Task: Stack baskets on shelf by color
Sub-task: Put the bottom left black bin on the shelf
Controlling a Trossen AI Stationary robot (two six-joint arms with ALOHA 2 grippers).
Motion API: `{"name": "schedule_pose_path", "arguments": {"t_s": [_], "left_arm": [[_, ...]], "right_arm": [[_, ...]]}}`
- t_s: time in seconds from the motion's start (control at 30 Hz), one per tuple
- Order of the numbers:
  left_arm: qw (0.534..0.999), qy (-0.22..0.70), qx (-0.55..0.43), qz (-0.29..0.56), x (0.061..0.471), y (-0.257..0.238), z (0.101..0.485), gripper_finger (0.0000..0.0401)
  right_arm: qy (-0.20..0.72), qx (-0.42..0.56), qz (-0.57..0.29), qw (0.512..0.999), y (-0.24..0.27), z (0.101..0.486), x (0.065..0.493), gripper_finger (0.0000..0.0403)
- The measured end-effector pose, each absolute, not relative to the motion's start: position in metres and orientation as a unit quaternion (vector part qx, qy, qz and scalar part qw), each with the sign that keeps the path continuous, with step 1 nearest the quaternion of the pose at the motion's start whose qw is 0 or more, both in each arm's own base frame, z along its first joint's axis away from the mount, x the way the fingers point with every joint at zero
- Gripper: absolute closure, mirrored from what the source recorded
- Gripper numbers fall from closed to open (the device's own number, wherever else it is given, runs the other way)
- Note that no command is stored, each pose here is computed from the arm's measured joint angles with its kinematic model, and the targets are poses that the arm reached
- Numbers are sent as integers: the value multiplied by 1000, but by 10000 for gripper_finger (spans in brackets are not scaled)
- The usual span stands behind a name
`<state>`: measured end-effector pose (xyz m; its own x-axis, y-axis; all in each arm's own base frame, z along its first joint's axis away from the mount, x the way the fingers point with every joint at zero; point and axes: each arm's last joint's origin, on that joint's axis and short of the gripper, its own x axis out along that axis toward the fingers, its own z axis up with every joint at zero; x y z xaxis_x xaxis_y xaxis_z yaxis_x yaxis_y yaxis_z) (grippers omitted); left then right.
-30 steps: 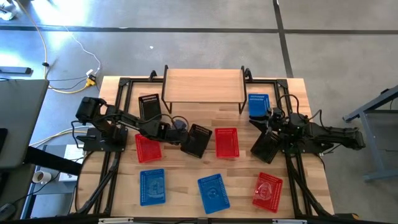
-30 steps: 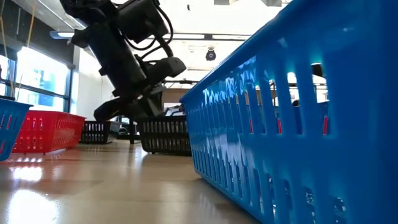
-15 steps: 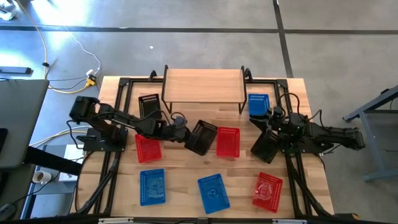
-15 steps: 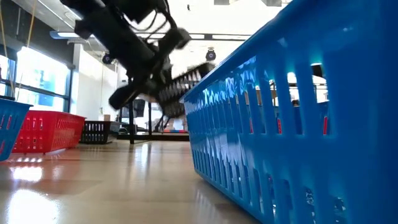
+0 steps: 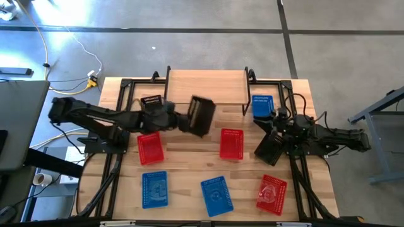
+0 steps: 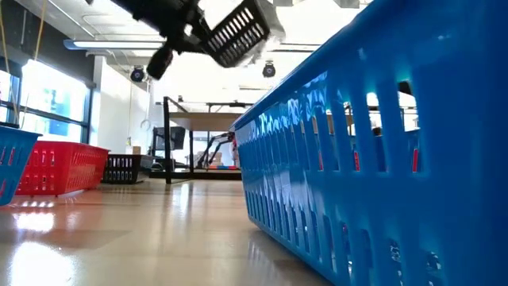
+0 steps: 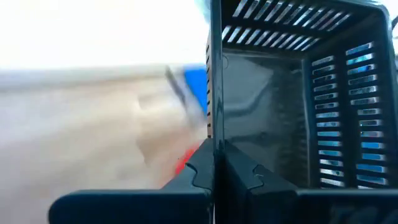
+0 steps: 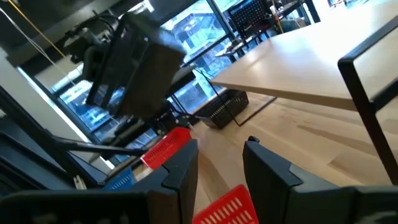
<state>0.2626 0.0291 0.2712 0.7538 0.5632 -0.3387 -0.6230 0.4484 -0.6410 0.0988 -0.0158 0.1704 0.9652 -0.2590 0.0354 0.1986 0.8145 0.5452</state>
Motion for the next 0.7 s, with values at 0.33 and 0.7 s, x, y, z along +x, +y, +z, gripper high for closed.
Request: {"name": "schedule_pose_path", "arguments": {"t_s": [0.33,0.7], "left_arm": [[845,-59,-305,435,215,70,318,401],[824,1,-243,512,192,115,361,401]], "right_arm": [[-95,279,-113,949,-16,179,98,289],[-137,262,-141,945,-18,186,96,289]]}}
